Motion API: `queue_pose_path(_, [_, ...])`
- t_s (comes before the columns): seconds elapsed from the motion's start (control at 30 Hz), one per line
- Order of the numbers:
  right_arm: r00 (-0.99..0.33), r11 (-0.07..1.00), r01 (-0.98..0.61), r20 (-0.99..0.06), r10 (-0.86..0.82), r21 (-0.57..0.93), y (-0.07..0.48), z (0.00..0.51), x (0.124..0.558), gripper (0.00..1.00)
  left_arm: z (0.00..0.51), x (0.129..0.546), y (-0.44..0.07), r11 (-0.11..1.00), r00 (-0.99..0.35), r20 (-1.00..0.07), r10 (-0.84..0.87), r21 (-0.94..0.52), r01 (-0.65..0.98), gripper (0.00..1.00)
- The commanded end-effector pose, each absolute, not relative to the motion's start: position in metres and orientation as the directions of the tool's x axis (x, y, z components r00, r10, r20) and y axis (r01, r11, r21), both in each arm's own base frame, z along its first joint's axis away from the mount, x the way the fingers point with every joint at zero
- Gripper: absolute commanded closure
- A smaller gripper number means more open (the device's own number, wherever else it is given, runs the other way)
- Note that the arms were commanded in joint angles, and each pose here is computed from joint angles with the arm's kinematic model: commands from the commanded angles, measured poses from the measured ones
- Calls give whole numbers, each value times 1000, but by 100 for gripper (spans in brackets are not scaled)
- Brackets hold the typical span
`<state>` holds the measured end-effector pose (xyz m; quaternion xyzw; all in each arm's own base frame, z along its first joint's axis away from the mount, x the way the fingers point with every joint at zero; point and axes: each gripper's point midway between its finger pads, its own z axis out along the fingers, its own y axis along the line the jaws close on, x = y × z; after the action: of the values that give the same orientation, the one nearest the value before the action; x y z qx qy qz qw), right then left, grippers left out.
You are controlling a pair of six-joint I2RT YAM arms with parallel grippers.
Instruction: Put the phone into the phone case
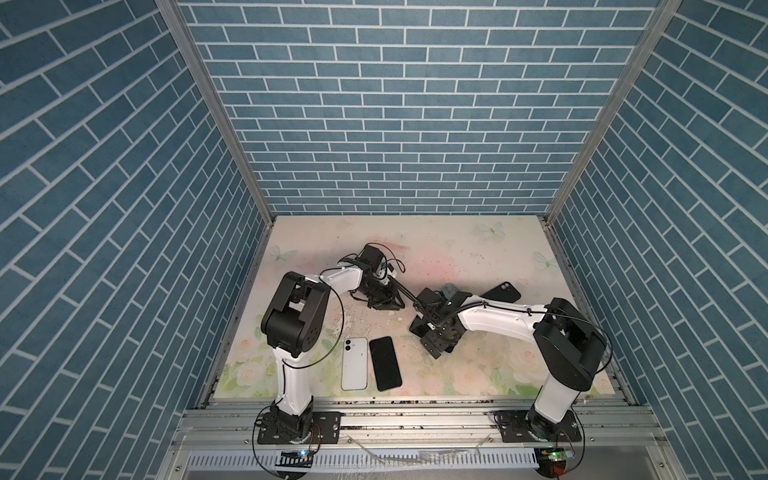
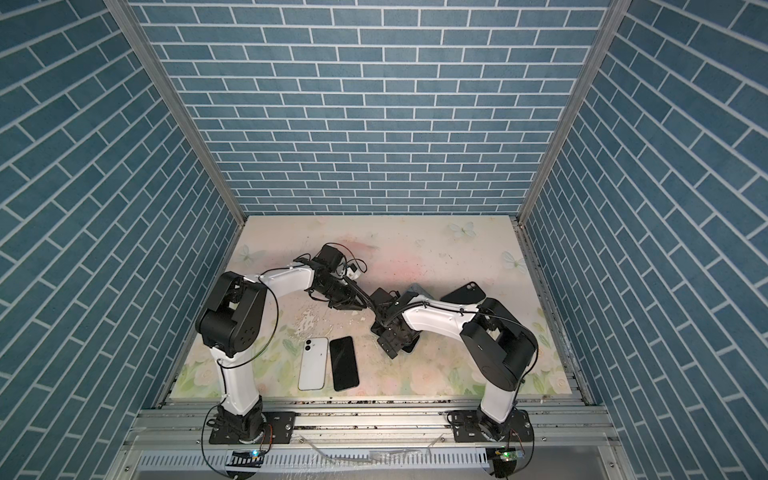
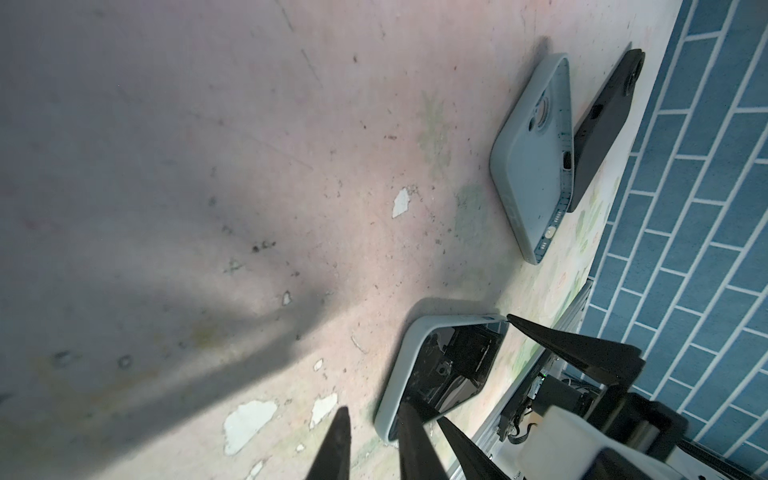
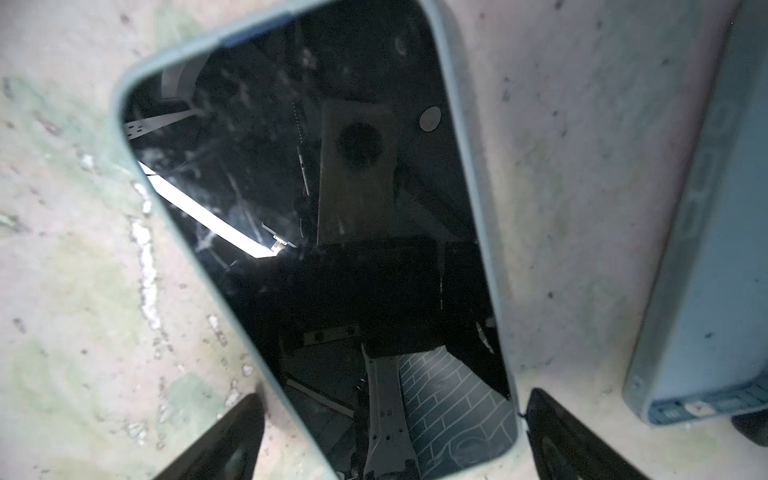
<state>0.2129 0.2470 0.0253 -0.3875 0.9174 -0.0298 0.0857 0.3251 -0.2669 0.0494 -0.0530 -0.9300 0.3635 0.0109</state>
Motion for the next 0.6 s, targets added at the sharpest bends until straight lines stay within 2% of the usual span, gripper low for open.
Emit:
queue_pose_path(0.0, [-662, 674, -721, -127, -739, -162, 239, 31, 220, 2, 56, 324, -266, 723, -994, -26, 104, -684, 93, 77])
queue_pose_path(0.2, [-670, 673, -731, -67, -739, -113, 237, 10, 214, 2, 56, 323, -266, 723, -994, -25, 106, -684, 94, 77])
queue_pose_path(0.33, [-679, 681, -730, -58, -732, -56, 244, 2, 210, 6, 56, 323, -265, 723, -994, -24, 104, -685, 92, 76])
queue_pose_path(0.47, [-699, 701, -712, -69, -712, -18, 251, 1, 207, 14, 57, 324, -265, 721, -994, -28, 104, -686, 95, 77])
queue_pose_path(0.57, [-719, 723, -691, -87, -690, -17, 252, 2, 209, 35, 61, 326, -264, 724, -994, -46, 102, -682, 106, 77])
